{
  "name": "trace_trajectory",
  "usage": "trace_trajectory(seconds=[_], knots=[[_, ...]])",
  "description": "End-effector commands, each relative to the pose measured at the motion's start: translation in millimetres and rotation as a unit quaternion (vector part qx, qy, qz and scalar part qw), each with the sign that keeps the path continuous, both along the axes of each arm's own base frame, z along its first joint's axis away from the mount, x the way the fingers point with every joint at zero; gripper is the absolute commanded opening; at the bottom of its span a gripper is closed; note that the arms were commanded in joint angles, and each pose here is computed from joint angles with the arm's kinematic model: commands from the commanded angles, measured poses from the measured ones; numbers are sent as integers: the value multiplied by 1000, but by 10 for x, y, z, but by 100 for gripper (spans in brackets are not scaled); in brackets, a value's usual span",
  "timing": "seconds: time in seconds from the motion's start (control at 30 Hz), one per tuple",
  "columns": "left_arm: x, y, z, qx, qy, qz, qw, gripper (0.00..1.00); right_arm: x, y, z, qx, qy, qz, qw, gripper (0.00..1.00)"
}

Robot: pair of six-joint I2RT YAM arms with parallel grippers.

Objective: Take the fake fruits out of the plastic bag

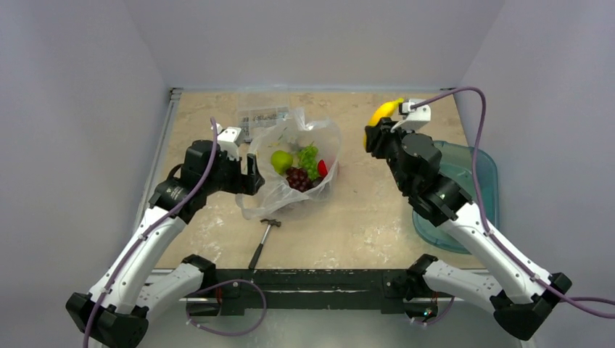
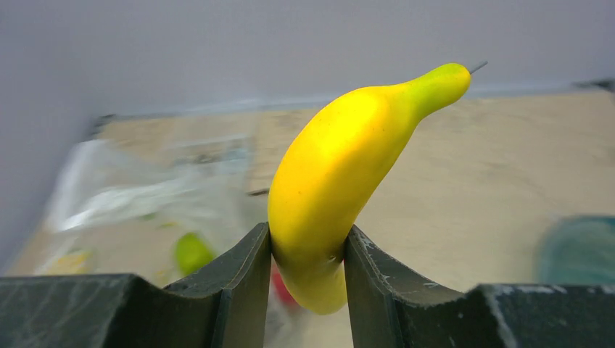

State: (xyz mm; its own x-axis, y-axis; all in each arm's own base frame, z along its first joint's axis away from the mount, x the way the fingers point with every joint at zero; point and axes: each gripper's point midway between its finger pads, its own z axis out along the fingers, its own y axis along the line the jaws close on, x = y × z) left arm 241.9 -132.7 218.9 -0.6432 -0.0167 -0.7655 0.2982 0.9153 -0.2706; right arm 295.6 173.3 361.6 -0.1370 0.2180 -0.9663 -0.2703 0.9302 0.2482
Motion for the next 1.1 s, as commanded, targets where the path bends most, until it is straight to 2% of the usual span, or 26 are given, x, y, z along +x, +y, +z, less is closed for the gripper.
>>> trace_trajectory(seconds=[0.0,0.13,0.23,0.37,0.53,0.63,0.87,0.97,1.07], knots=[[72,-174,132,-10,-25,-59,998,71,149,-1199,-299,-88,47,-312,945,0],[139,-183,78,15,-22,-77,997,45,187,-1821,-731,-109,115,-415,896,0],[169,-170,40,27,-24,-82,996,33,206,-2140,-1132,-127,165,-447,870,0],[161,-129,27,43,-32,-88,995,23,267,-2339,-1669,-136,254,-469,835,0],[142,5,62,70,-61,-76,993,17,403,-2426,-2286,-173,337,-456,806,0],[129,64,38,73,-78,-63,992,11,451,-2469,-2476,-192,377,-464,778,0],[93,28,82,56,-85,-67,993,8,496,-2560,-2859,-172,405,-454,775,2],[75,6,82,51,-79,-71,993,6,529,-2533,-2939,-162,412,-441,781,18],[59,-20,93,45,-80,-77,993,5,542,-2533,-2916,-160,407,-439,785,38]])
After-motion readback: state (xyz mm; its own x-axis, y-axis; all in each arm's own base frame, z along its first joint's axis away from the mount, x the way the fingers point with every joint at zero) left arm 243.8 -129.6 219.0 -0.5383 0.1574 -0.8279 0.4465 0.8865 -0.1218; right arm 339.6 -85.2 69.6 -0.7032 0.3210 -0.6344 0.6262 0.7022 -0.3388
